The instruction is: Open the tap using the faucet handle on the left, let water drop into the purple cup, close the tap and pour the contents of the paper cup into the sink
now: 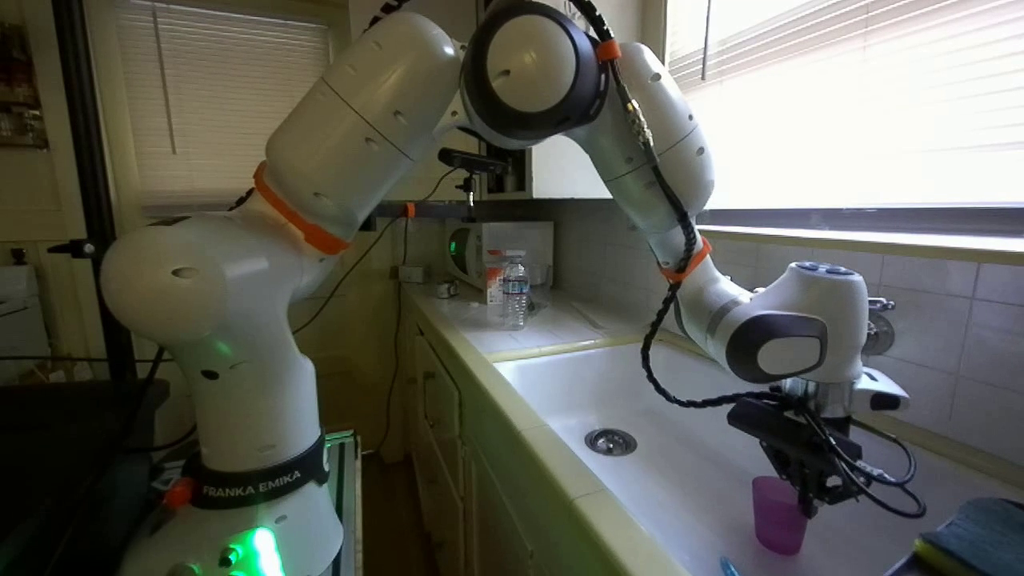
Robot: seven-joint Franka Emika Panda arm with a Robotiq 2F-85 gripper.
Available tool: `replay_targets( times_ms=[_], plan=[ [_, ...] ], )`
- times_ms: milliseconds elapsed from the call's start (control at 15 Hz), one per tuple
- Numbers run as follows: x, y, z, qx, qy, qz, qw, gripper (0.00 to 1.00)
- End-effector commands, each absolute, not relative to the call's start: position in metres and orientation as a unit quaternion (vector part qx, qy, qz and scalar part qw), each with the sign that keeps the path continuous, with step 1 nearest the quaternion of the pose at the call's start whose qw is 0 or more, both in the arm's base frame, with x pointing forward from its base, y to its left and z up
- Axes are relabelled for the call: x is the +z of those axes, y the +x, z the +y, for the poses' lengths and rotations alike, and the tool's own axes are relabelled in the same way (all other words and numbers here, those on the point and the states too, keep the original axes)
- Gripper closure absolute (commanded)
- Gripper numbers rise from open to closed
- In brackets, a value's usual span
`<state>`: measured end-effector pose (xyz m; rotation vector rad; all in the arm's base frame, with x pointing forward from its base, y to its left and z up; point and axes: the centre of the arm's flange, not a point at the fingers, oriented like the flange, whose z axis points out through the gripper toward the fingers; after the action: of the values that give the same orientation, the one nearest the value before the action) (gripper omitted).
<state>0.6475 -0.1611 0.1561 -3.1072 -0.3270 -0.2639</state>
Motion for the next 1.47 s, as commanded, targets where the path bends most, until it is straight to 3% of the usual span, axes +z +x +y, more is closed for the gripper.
replay_targets(
  times_ms=[0, 733, 1400],
  plan=[
    [0.184, 0.650, -0.149, -0.053, -0.988, -0.131, -0.056, 0.99],
    [0.223, 0.654, -0.125, 0.088, -0.939, -0.220, -0.249, 0.99],
    [0.246, 0.652, -0.132, 0.123, -0.907, -0.247, -0.317, 0.99]
  ],
)
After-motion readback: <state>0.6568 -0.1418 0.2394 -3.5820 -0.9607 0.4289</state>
